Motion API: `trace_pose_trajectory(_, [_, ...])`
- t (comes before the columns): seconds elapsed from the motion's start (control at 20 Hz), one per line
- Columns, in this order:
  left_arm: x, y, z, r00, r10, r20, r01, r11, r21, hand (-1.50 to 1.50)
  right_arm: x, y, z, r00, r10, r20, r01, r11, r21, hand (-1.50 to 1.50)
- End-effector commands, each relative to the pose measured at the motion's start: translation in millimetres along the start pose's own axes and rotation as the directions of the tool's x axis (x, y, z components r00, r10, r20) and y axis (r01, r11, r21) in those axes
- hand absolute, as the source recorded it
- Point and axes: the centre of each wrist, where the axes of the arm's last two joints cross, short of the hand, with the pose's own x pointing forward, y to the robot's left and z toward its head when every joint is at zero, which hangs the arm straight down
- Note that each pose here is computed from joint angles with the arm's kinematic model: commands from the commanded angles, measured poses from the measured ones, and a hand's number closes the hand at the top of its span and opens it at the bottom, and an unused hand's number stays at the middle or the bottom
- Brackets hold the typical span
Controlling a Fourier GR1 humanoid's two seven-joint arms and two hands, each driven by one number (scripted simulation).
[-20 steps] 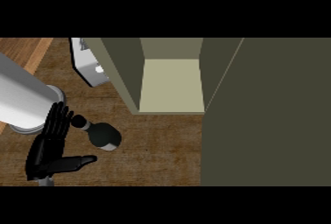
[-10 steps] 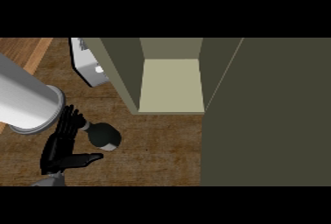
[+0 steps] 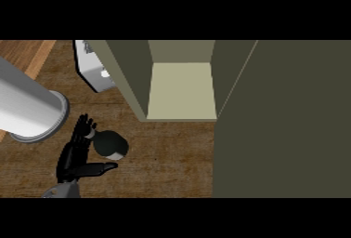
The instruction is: Pick up the wine, place it into the cabinet and close the cabinet
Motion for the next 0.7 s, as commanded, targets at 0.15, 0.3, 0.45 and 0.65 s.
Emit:
trace_pose_trajectory(0.15, [-14.2,8.5,-12.0,1.0,0.022,-0.008,-0.022,1.0,0.003,-1.5,19.3,3.8,8.8,1.0,0.011,0.008,-0.011,1.0,0.006,-1.5])
trace_pose_trajectory(0.3, [-31.0,-5.2,-6.7,0.999,0.039,-0.002,-0.039,0.999,0.025,-1.5,-2.5,3.8,6.3,0.999,0.006,0.031,-0.007,1.0,0.01,-1.5])
trace_pose_trajectory(0.45, [-38.5,1.6,4.3,0.992,0.126,0.017,-0.126,0.992,-0.012,-1.5,11.4,-4.0,-2.0,1.0,0.001,0.009,-0.001,1.0,0.002,-1.5])
trace_pose_trajectory(0.65, [-45.1,8.5,1.8,0.987,0.158,0.013,-0.158,0.987,-0.014,-1.5,4.4,9.1,-0.4,1.0,0.018,0.025,-0.017,1.0,-0.018,-1.5])
